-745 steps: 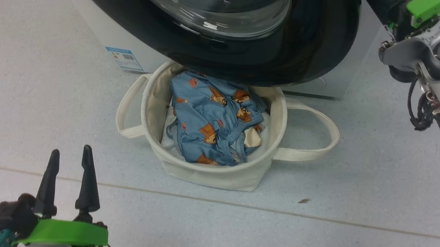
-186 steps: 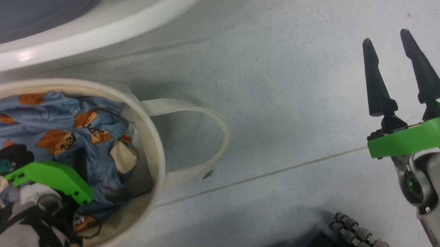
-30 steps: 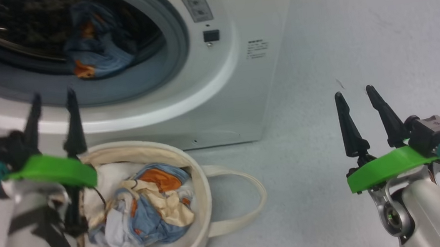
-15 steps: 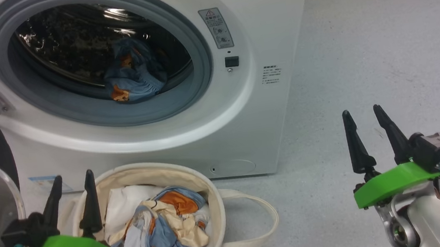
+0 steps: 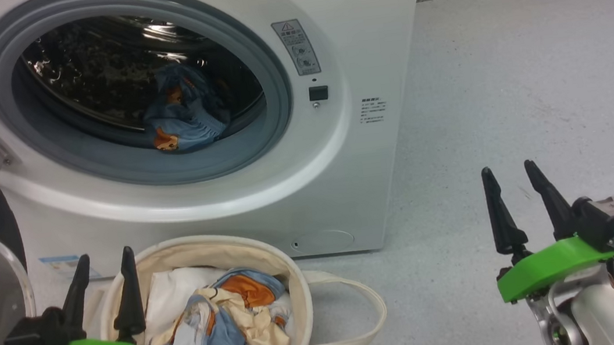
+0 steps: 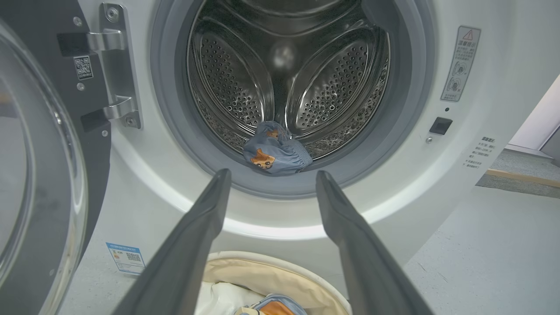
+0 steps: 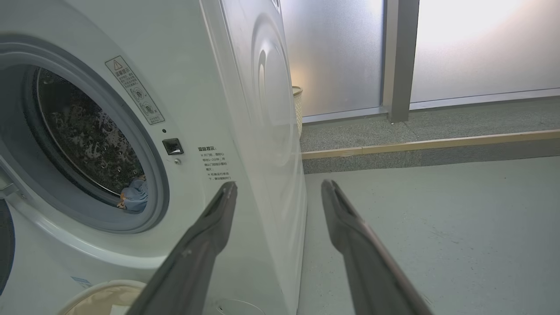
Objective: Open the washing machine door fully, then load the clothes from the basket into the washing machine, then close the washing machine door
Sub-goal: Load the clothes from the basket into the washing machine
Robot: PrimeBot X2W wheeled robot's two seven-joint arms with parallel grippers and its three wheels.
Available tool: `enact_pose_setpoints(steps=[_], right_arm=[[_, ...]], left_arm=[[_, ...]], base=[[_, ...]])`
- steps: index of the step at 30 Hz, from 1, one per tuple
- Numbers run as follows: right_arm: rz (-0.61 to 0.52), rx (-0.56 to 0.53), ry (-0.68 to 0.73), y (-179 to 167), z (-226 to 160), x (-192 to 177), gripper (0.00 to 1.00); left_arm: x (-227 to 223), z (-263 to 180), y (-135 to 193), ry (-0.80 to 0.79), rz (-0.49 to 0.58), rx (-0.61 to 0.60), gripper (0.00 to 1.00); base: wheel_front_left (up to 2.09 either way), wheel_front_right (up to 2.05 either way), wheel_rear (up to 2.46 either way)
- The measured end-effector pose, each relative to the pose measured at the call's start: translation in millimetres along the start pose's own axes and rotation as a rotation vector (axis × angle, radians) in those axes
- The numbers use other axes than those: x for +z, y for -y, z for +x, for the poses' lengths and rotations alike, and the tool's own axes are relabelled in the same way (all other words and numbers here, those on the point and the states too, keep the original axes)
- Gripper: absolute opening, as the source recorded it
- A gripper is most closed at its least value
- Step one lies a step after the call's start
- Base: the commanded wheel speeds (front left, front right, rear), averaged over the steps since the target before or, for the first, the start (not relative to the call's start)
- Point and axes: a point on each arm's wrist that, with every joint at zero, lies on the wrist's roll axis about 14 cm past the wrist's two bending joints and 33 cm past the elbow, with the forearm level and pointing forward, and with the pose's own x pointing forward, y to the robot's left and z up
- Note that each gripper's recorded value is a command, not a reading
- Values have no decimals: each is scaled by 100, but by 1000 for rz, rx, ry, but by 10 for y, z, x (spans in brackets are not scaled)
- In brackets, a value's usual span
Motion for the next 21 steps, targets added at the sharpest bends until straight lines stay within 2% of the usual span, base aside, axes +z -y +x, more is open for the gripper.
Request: enact_pose_setpoints(steps=[21], right_arm=[[5,14,-5,-51,-41,-12,100]], left_arm=[[14,-18,6,6,-3,5,100]], base=[[0,0,0]])
